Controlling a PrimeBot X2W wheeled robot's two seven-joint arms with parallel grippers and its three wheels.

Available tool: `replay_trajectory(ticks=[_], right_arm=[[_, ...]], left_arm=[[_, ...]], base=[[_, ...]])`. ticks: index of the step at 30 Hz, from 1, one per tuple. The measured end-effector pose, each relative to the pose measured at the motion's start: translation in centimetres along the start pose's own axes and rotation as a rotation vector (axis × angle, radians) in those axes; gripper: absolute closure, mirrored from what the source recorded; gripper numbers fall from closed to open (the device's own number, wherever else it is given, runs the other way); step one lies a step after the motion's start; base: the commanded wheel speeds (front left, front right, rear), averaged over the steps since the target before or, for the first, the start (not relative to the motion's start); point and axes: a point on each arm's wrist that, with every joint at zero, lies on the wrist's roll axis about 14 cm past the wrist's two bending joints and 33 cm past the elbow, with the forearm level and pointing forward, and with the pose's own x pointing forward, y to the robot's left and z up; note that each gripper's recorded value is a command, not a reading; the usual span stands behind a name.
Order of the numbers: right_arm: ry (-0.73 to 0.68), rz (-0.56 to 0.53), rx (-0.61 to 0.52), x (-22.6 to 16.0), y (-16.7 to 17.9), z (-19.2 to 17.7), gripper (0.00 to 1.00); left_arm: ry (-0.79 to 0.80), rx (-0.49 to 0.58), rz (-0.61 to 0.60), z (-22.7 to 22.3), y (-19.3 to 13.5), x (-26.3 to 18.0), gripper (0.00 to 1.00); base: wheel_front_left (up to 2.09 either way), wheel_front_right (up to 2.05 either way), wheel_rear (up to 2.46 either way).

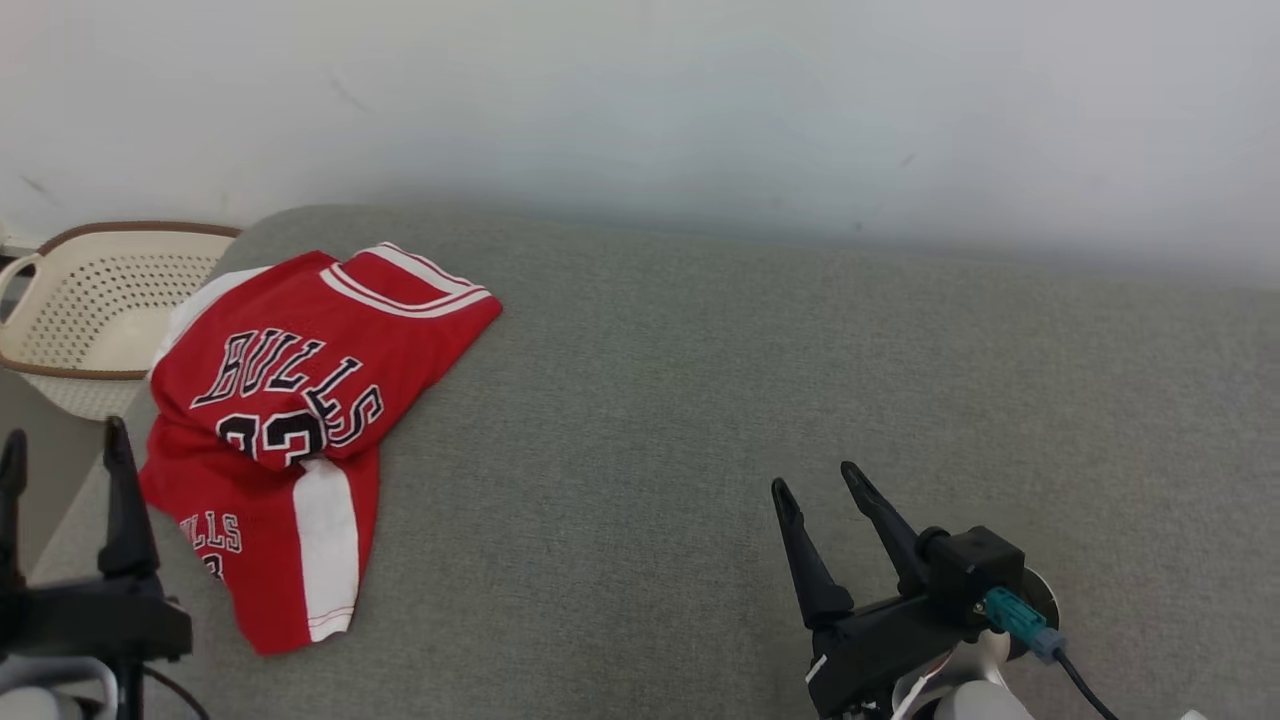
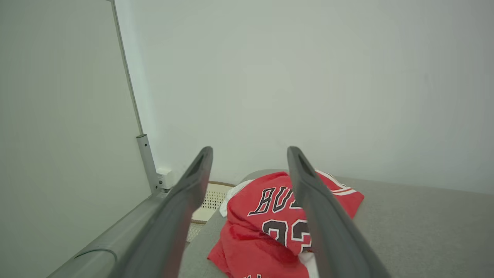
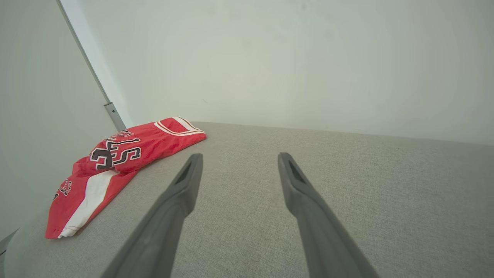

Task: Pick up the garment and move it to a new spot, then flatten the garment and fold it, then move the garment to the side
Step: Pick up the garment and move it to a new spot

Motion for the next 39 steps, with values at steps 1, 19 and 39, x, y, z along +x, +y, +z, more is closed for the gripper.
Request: replay_trajectory(ticks=[1,19,39], right_arm=[[0.000,-0.009,-0.002,0.0,-0.4,0.0,0.00],[0.025,-0.173,-0.015,-1.3,-7.2,-1.7,0.00],[0.086,-0.303,0.002,-3.6,-11.8,-4.7,0.00]], left_arm=[[-0.002,-0.001,-0.012,0.0,-0.3,0.7,0.00],[0.116,0.019,-0.185,-5.9,-7.0,10.7,0.00],[0.541,0.068,-0.317,-19.5,-12.6,12.0,0.00]], base=[[0.00,0.00,0.00],[0.00,0.00,0.00],[0.00,0.00,0.00]])
